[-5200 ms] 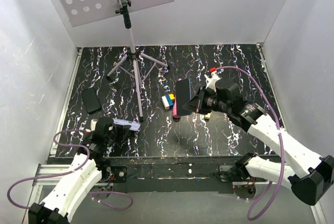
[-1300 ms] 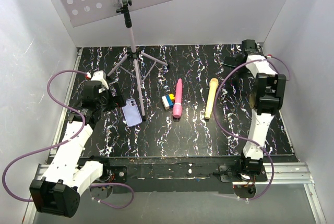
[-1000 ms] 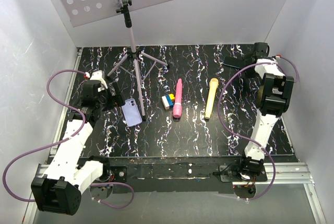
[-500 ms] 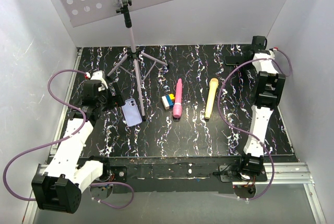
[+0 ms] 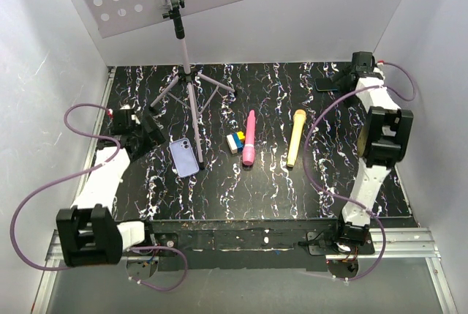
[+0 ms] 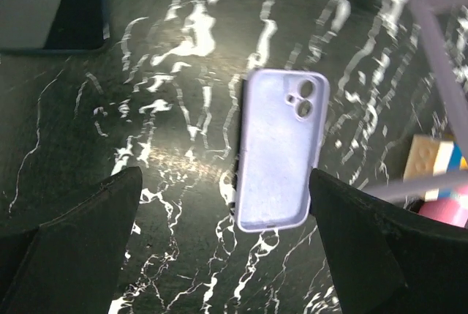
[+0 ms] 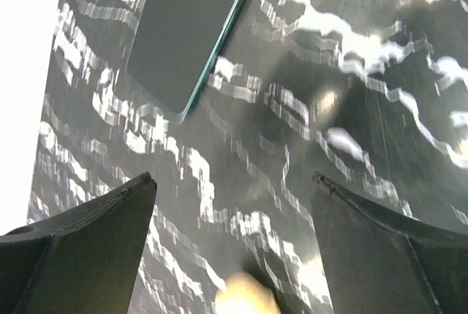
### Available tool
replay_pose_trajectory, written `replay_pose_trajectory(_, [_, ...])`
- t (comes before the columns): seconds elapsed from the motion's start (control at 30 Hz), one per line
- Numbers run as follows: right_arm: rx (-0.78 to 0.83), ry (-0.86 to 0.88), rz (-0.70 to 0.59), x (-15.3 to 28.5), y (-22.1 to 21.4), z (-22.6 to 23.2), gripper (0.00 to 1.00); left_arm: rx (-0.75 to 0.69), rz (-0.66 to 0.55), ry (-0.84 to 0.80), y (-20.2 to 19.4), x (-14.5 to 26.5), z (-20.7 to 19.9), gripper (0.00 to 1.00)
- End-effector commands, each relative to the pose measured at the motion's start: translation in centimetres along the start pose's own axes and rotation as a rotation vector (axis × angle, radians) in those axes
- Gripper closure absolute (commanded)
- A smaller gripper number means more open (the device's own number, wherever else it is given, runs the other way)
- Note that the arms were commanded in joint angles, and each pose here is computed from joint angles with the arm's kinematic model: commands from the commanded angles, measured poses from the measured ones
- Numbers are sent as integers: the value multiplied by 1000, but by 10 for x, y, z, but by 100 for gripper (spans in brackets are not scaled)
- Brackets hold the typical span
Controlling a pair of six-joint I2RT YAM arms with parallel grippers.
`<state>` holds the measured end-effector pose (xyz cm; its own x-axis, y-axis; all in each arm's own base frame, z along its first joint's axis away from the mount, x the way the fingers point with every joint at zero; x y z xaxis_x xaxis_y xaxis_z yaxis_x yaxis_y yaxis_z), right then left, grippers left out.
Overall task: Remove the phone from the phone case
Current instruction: Adjust the phone at the center of the board, then pick up the phone at the center of the board.
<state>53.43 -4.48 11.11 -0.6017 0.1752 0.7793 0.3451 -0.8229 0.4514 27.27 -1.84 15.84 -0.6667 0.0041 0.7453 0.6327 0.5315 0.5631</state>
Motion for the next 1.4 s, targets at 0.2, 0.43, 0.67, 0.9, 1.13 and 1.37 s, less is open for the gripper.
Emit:
replay_pose_trajectory(0.2, [527, 622, 4, 197, -89, 25, 10, 268, -166, 218, 72, -19, 38, 2])
replay_pose_trajectory(0.43, [718, 1037, 44, 295, -135, 27, 11, 155, 112, 264, 97, -76, 57, 2])
replay_pose_trajectory(0.67, [869, 1154, -49, 331, -137, 20, 10, -33, 165, 372, 105, -98, 84, 2])
replay_pose_trajectory(0.9, [865, 1244, -23, 336, -146, 23, 11, -80, 274, 394, 86, -123, 97, 2])
replay_pose_trajectory(1.13, [865, 1226, -24, 328, -150, 21, 11, -89, 296, 452, 86, -137, 111, 2])
replay_pose_trajectory(1.37, [872, 1191, -11, 312, -156, 20, 11, -66, 342, 478, 82, -149, 124, 2])
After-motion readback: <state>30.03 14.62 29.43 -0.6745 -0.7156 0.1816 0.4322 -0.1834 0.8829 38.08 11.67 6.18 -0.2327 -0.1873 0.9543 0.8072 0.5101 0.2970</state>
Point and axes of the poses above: each gripper's point midway between its finger pads, its own x axis back along the fingers, its own z axis along the line the jaws close on, y = z × x, the point moved 4 cm from there along x, back along the fingers, and after that the axes turned 6 degrees about x, right-handed, at the moved point
